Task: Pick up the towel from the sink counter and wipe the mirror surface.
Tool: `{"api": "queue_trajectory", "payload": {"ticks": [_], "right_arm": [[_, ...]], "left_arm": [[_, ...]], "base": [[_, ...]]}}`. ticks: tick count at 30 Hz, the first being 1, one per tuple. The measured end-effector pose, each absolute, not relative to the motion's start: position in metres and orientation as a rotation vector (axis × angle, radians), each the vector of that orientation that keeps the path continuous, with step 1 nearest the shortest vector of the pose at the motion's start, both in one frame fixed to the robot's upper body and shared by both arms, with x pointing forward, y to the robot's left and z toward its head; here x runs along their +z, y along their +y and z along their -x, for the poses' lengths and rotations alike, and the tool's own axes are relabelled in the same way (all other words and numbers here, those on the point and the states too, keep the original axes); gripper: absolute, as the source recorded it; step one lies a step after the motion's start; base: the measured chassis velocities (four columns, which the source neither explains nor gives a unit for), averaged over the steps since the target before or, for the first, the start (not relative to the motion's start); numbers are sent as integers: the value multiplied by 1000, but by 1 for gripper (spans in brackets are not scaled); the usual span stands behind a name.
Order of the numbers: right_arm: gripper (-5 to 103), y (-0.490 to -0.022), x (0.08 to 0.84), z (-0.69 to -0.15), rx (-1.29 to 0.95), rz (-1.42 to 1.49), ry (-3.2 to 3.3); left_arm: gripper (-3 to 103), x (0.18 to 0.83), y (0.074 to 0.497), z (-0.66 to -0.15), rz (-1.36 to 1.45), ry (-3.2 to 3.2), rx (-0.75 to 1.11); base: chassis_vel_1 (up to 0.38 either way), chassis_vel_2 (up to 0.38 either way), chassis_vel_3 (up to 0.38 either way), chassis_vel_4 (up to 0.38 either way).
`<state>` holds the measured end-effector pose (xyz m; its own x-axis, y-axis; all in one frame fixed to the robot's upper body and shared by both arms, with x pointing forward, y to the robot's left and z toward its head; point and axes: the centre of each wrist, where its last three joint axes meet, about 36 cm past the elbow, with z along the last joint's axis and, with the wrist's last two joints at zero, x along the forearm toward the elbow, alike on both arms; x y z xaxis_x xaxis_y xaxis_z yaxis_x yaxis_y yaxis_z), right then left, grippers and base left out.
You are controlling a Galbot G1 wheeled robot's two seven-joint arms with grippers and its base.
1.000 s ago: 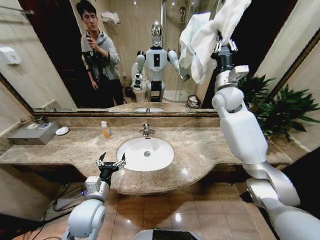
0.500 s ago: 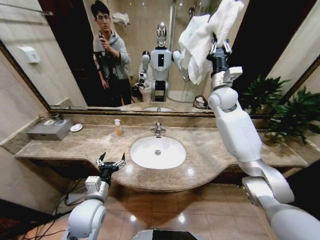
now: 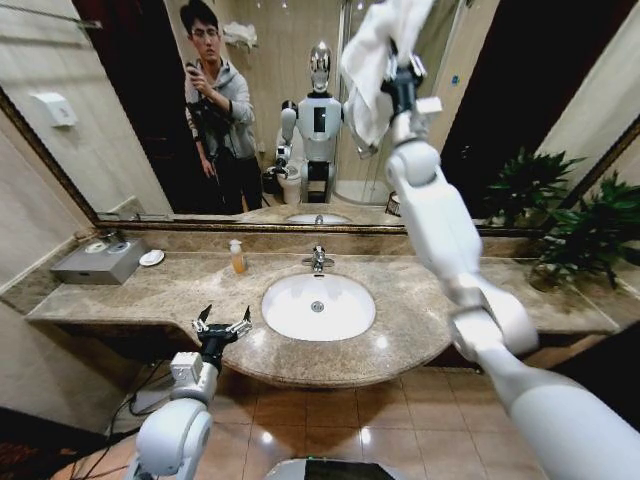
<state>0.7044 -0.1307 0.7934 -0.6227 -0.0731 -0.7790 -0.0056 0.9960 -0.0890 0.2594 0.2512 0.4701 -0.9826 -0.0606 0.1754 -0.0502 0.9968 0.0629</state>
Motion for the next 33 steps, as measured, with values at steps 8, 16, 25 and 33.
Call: {"api": "queue_trajectory", "payload": {"ticks": [8,16,25,33], "right_arm": [[9,-82,789,-722,-191,96,2274],[9,-77,753,-745,-391,213,2280],[9,-81,750,-748,-415,179,2289],[9,-105,778,-733,-288,-57,2266]], "left_arm": [[100,470,251,-259,-83,-2961,-87],[100,470,251,-259,-83,-2961,-87],[100,470,251,-259,-83,-2961,-87],[100,470,251,-259,-83,-2961,-87]], "base": [[0,0,0,0],[0,0,0,0],[0,0,0,0],[0,0,0,0]]}}
